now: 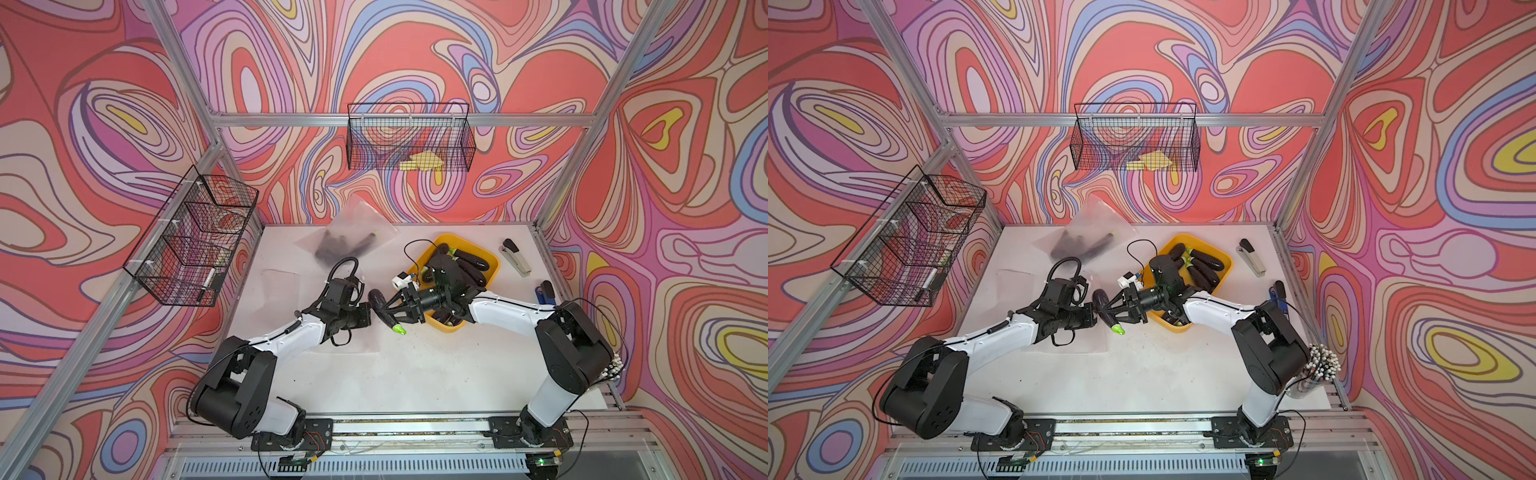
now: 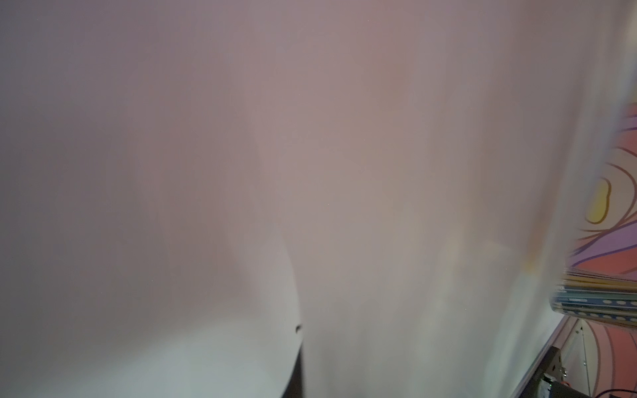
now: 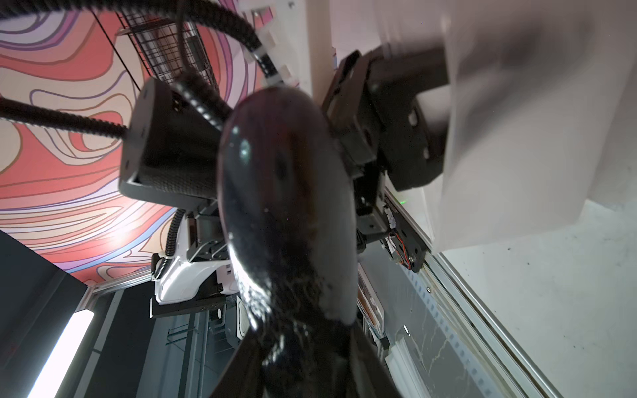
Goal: Place the eggplant in a zip-top bag and seal the zipper
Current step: Place the eggplant in the zipper food storage bag.
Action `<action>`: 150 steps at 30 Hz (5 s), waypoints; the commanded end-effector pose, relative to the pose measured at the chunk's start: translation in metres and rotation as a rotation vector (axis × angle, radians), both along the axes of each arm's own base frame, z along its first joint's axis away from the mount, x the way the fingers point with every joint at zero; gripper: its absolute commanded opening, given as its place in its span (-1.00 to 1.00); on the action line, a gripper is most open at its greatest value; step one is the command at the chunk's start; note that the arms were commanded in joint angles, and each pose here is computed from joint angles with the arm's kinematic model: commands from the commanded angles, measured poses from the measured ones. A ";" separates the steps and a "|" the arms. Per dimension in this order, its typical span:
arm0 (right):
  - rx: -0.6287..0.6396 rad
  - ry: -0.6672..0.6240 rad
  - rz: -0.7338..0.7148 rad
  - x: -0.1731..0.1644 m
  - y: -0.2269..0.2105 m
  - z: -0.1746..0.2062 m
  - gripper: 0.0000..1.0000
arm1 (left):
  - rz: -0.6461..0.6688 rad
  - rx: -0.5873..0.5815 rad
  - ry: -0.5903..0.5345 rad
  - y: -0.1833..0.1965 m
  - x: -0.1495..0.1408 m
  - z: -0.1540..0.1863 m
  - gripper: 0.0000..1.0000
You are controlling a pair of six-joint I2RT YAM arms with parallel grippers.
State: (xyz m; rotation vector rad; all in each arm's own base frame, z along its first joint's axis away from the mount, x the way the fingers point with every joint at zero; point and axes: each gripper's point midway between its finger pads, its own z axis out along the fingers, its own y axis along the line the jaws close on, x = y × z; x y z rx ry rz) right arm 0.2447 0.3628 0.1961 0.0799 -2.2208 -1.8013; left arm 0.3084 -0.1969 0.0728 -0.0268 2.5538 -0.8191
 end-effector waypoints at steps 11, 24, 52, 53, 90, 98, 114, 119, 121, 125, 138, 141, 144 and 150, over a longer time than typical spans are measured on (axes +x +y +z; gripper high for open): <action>0.215 0.102 -0.124 0.032 0.015 0.006 -1.00 | -0.048 -0.149 -0.037 -0.022 0.005 0.004 -1.00; -0.008 0.041 -0.075 0.034 0.018 -0.018 -1.00 | -0.015 -0.115 -0.183 -0.009 0.009 0.034 -1.00; -0.362 0.075 -0.180 0.046 0.004 -0.056 -0.99 | -0.216 0.250 -0.163 -0.007 -0.038 0.066 -1.00; -0.348 0.079 -0.182 0.049 0.007 -0.055 -0.99 | -0.238 0.248 -0.149 -0.009 -0.041 0.066 -1.00; -0.289 -0.055 -0.074 0.051 0.015 0.002 0.26 | -0.133 0.276 0.020 0.008 -0.024 0.039 -1.00; -0.405 -0.074 -0.070 0.052 0.006 -0.012 -0.08 | -0.122 0.275 0.015 0.010 -0.024 0.037 -1.00; -0.510 -0.265 -0.072 0.062 -0.024 -0.007 -0.13 | -0.050 0.179 0.084 0.016 -0.019 0.035 -1.00; -0.549 -0.563 -0.022 0.056 -0.048 -0.005 -0.12 | -0.036 0.136 0.120 0.015 -0.018 0.037 -1.00; -0.512 -0.695 0.026 0.044 -0.041 -0.004 -0.13 | -0.029 0.147 0.134 0.018 -0.018 0.038 -1.00; -0.502 -1.019 0.146 0.015 -0.022 -0.009 -0.06 | -0.022 0.157 0.163 0.020 -0.016 0.040 -1.00; -0.433 -1.434 0.034 0.032 0.001 -0.004 0.04 | -0.027 0.097 0.168 0.013 -0.013 0.051 -1.00; -0.420 -1.448 0.060 0.031 0.014 -0.004 0.02 | -0.026 0.099 0.166 0.013 -0.013 0.052 -1.00; -0.445 -1.431 0.023 0.040 0.017 -0.003 0.00 | -0.029 0.099 0.162 0.013 -0.014 0.053 -1.00; -0.395 -1.410 -0.027 0.046 0.029 0.009 0.00 | -0.024 0.111 0.155 0.017 -0.017 0.054 -1.00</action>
